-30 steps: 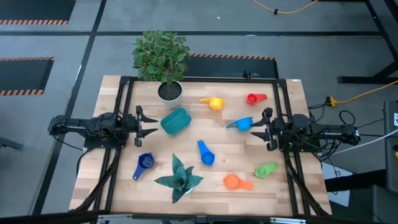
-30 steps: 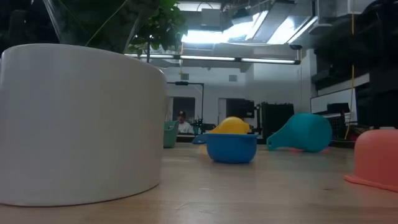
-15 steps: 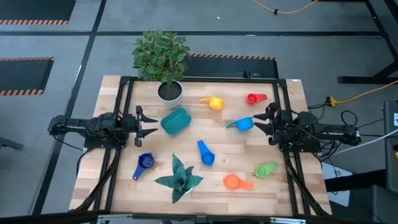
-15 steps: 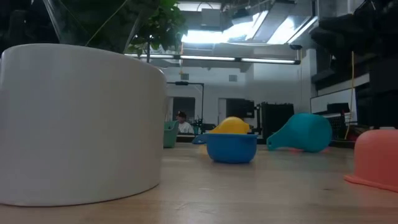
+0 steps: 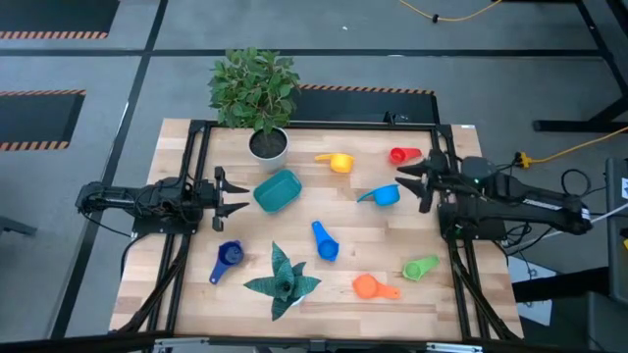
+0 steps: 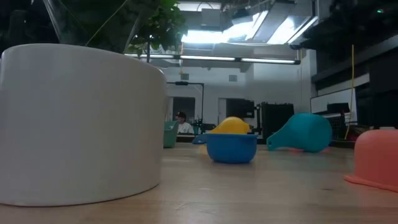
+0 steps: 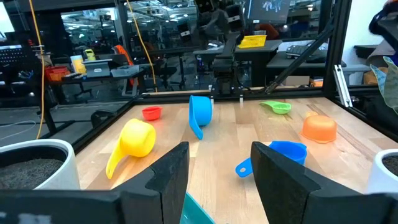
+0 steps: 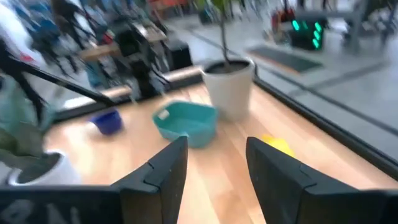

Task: Nest measuring cups in basket
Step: Prepare the yellow measuring cup

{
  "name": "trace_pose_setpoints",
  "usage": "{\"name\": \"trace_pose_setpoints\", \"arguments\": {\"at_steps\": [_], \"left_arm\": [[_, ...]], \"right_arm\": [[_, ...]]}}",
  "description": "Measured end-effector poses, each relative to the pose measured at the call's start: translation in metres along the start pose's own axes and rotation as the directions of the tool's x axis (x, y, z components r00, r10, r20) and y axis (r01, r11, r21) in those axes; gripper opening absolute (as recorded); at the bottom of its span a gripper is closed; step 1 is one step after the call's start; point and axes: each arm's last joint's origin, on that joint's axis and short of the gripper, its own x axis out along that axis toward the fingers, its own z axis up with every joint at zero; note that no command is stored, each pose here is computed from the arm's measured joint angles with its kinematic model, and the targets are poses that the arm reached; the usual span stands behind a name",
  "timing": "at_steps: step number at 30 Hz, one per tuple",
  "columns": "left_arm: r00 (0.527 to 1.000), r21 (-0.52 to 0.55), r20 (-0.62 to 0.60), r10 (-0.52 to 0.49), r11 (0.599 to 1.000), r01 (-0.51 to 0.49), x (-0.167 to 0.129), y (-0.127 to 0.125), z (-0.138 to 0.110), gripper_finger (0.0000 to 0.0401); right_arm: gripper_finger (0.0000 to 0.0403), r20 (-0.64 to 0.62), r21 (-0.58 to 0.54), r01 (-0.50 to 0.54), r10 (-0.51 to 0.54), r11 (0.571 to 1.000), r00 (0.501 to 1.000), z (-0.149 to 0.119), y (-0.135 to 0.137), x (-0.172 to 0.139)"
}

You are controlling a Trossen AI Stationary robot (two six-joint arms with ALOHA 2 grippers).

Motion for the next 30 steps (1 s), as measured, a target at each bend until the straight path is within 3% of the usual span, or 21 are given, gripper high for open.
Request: {"name": "trace_pose_setpoints", "arguments": {"at_steps": [4, 9, 20, 27, 30], "left_arm": [[1.0, 0.0, 0.0, 0.001, 1.0, -0.001, 0.0, 0.0, 0.0, 0.0166], [1.0, 0.0, 0.0, 0.0, 1.0, 0.0, 0.0, 0.0, 0.0, 0.0166], [1.0, 0.0, 0.0, 0.0, 1.0, 0.0, 0.0, 0.0, 0.0, 0.0166], [1.0, 0.0, 0.0, 0.0, 1.0, 0.0, 0.0, 0.0, 0.0, 0.0166], [1.0, 0.0, 0.0, 0.0, 1.0, 0.0, 0.0, 0.0, 0.0, 0.0166]], "right_arm": [[0.0169, -0.129, 0.001, 0.069, -0.068, 0.998, 0.989, 0.013, -0.004, 0.013], [0.0169, -0.261, -0.015, 0.078, -0.079, 0.997, 0.962, 0.033, -0.01, 0.034], [0.0169, -0.497, -0.074, 0.094, -0.119, 0.993, 0.86, 0.071, -0.032, 0.074], [0.0169, -0.601, -0.105, 0.107, -0.149, 0.989, 0.785, 0.076, -0.048, 0.093], [0.0169, -0.651, -0.066, 0.083, -0.106, 0.994, 0.752, 0.07, -0.055, 0.101]]}}
